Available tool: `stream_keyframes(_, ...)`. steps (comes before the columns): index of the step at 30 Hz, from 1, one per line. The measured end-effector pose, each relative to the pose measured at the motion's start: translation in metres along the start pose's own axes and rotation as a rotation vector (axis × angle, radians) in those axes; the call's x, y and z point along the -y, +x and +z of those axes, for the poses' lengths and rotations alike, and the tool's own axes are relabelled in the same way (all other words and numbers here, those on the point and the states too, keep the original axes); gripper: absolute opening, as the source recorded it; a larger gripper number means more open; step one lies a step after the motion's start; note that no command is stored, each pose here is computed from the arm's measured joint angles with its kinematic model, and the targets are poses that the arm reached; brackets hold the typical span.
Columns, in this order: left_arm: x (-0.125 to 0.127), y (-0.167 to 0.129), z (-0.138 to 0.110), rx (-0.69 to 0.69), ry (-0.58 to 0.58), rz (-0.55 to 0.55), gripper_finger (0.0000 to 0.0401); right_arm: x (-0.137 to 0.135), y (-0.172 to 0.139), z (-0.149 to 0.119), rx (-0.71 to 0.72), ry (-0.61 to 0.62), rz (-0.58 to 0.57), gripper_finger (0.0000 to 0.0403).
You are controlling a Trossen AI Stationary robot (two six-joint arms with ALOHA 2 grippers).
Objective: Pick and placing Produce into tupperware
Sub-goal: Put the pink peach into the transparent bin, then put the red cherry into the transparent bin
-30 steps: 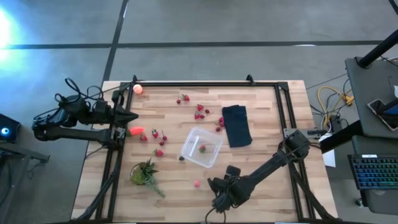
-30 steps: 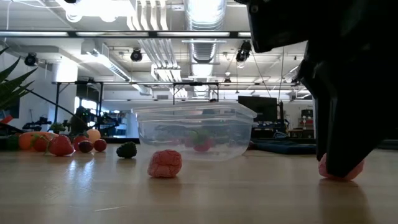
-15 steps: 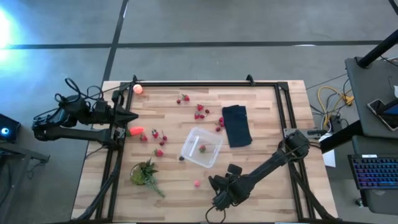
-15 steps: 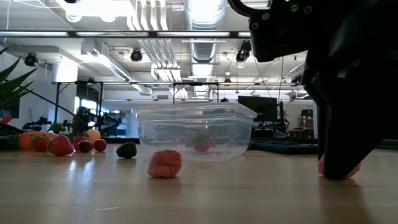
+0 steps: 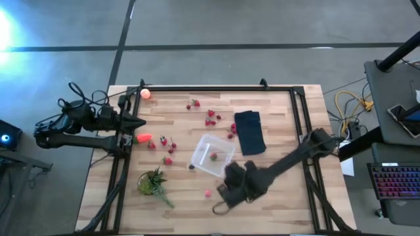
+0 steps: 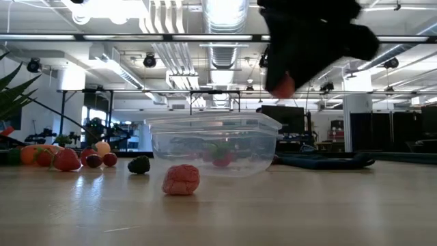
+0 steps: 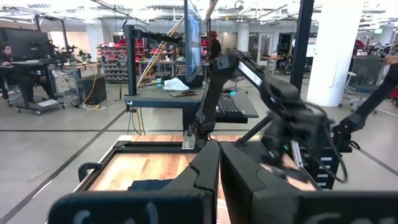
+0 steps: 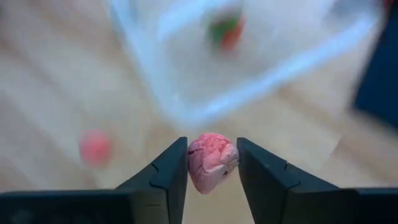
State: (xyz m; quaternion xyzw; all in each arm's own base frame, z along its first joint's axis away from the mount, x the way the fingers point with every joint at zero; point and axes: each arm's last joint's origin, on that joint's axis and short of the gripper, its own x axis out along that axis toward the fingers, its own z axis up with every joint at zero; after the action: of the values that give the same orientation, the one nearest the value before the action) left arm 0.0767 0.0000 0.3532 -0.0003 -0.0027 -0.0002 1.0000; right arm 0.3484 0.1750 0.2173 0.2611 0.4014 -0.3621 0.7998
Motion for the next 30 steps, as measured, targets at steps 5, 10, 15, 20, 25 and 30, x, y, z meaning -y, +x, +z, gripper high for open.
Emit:
stream_keyframes(5, 0.0, 0.0, 0.0, 0.0, 0.0, 0.0, 0.0, 0.018, 0.007, 0.061, -0.067, -0.041, 0.037, 0.0117)
stream_keyframes(10, 0.0, 0.0, 0.0, 0.0, 0.0, 0.0, 0.0, 0.026, 0.037, 0.096, -0.138, -0.148, 0.09, 0.0131)
stream_keyframes(15, 0.0, 0.0, 0.0, 0.0, 0.0, 0.0, 0.0, 0.031, 0.059, 0.097, -0.244, -0.218, 0.075, 0.0157)
stream_keyframes(20, 0.0, 0.0, 0.0, 0.0, 0.0, 0.0, 0.0, 0.035, 0.06, 0.094, -0.259, -0.244, 0.02, 0.0196)
stream_keyframes(25, 0.0, 0.0, 0.0, 0.0, 0.0, 0.0, 0.0, 0.053, 0.048, 0.109, -0.197, -0.171, -0.092, 0.0224)
stream_keyframes(30, 0.0, 0.0, 0.0, 0.0, 0.0, 0.0, 0.0, 0.093, 0.053, 0.147, -0.287, -0.025, -0.148, 0.0228)
